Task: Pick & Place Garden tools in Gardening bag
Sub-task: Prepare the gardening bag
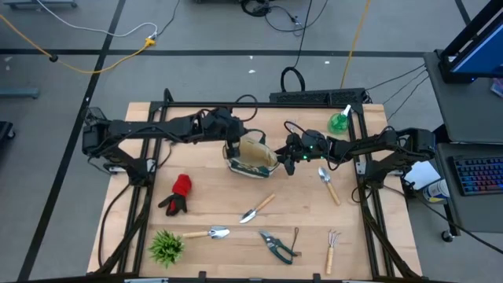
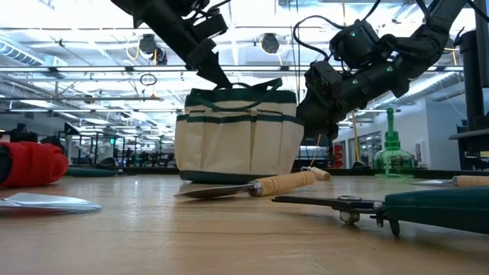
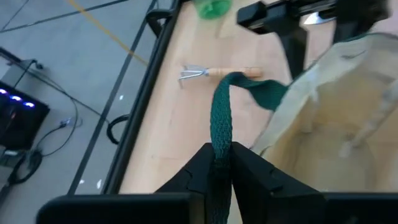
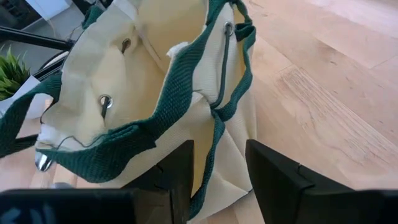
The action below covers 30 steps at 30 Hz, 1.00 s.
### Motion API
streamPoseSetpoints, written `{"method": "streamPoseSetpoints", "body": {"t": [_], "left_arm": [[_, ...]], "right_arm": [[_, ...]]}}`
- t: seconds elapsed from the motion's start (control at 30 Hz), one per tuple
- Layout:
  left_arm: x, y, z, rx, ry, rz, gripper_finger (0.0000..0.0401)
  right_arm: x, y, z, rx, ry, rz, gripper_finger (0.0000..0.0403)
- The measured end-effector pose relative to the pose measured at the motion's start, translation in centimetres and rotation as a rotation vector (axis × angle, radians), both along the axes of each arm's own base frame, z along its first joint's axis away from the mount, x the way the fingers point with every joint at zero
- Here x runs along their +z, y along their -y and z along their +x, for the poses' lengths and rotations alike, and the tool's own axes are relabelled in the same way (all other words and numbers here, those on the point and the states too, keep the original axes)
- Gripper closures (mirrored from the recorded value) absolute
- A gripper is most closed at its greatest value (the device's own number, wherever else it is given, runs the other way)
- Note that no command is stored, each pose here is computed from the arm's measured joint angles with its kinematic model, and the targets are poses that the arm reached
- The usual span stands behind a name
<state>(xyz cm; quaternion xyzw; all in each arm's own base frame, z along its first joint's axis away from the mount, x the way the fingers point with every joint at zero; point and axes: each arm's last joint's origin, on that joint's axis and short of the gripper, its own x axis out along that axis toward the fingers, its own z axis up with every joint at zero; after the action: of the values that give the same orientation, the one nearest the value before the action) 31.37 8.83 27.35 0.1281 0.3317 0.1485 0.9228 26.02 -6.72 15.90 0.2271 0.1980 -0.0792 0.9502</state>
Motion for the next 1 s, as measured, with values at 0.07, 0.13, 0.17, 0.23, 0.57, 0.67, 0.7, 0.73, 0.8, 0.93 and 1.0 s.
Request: {"method": "streamPoseSetpoints", "body": {"t": [0.07,0.13,0.17,0.23,0.57,0.67,0.7,0.73,0.8,0.93,1.0], "left_arm": [[0.0,-0.3,-0.1,0.007,-0.001,0.003,0.0332],[0.0,-0.5,-0.1,0.012,-0.001,0.006,0.0321],[0.0,-0.6,-0.2,0.015,-0.002,0.008,0.0315],[0.0,-0.9,-0.3,0.023,-0.002,0.009,0.0306],[-0.1,-2.7,-0.7,0.089,0.004,-0.004,0.0288],[-0.5,-3.0,-0.8,0.114,-0.008,-0.029,0.0288],[-0.7,-3.2,-0.7,0.120,-0.008,-0.033,0.0288],[-0.8,-3.2,-0.6,0.122,-0.004,-0.036,0.0288],[-1.1,-3.2,-0.6,0.125,-0.022,-0.044,0.0288],[-1.0,-2.9,-0.4,0.118,-0.010,-0.044,0.0288],[-0.9,-2.7,-0.4,0.116,-0.006,-0.051,0.0288]], "right_arm": [[0.0,0.0,0.0,0.006,-0.001,-0.013,0.0261],[0.0,0.0,0.0,0.010,-0.001,-0.022,0.0261],[0.0,0.0,0.0,0.011,-0.002,-0.023,0.0261],[0.0,0.0,0.0,0.011,-0.002,-0.023,0.0261],[0.0,0.0,0.0,0.019,-0.003,-0.039,0.0261],[0.0,0.0,0.0,0.020,-0.003,-0.040,0.0261],[0.0,0.0,0.0,0.020,-0.003,-0.040,0.0261],[0.0,0.0,0.0,0.020,-0.003,-0.041,0.0261],[0.0,-0.2,0.0,0.031,-0.004,-0.053,0.0261],[0.0,-0.7,0.2,0.080,-0.005,-0.120,0.0261],[0.1,-0.9,0.2,0.088,0.000,-0.125,0.0259]]}}
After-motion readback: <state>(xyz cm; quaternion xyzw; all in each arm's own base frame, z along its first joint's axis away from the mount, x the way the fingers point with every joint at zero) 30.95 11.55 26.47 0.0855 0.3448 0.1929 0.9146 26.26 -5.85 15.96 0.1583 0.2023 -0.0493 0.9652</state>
